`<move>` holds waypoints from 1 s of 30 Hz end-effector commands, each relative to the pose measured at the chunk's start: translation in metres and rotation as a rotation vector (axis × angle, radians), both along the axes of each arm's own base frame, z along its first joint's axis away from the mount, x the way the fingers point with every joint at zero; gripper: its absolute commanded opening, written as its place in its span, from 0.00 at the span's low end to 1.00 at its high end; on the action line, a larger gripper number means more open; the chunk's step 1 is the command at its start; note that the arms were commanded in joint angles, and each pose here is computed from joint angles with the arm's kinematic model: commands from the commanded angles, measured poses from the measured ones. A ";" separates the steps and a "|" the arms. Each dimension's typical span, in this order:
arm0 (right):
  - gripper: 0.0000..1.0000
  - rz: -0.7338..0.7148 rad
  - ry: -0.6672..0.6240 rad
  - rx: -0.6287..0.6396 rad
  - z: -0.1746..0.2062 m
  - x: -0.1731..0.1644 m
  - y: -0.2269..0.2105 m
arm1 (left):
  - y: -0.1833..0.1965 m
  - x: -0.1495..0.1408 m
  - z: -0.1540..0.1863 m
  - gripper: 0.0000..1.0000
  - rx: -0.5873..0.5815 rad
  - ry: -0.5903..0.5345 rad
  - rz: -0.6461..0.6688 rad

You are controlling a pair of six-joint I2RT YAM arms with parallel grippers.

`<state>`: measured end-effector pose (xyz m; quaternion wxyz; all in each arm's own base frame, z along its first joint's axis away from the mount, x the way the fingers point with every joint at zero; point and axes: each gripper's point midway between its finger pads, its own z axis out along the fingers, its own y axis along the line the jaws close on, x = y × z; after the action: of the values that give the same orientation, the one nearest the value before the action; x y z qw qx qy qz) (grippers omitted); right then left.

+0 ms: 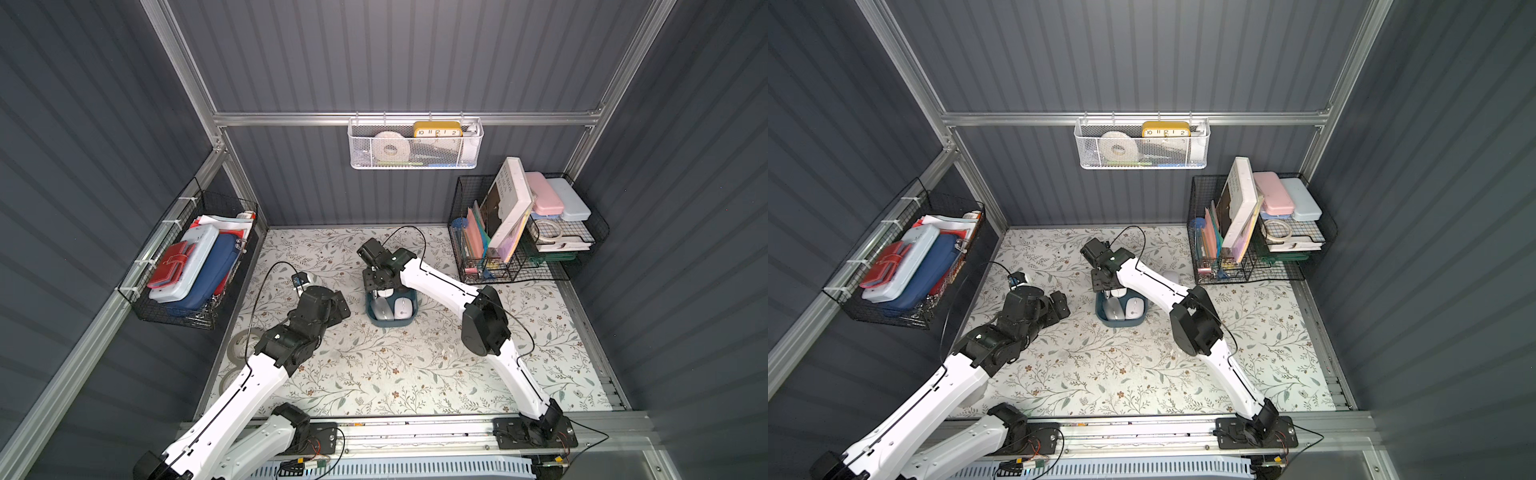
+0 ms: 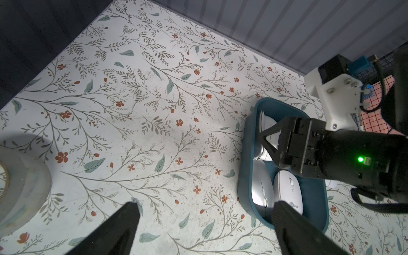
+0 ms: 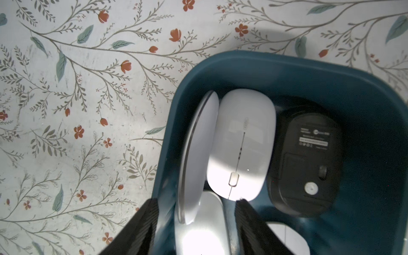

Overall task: Take out the mouse from the storage box
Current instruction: Pick up the mouse from the storage box.

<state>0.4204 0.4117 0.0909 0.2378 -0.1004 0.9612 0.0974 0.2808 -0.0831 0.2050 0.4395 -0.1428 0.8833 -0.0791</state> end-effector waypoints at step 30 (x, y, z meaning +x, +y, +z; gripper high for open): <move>0.43 -0.032 0.050 0.037 -0.031 0.017 0.002 | 0.004 -0.003 -0.005 0.99 0.022 0.016 0.009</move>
<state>0.4259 0.4120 0.0543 0.2024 -0.0876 0.9698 0.1038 0.2812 -0.0819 0.2053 0.4411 -0.1442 0.8825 -0.0760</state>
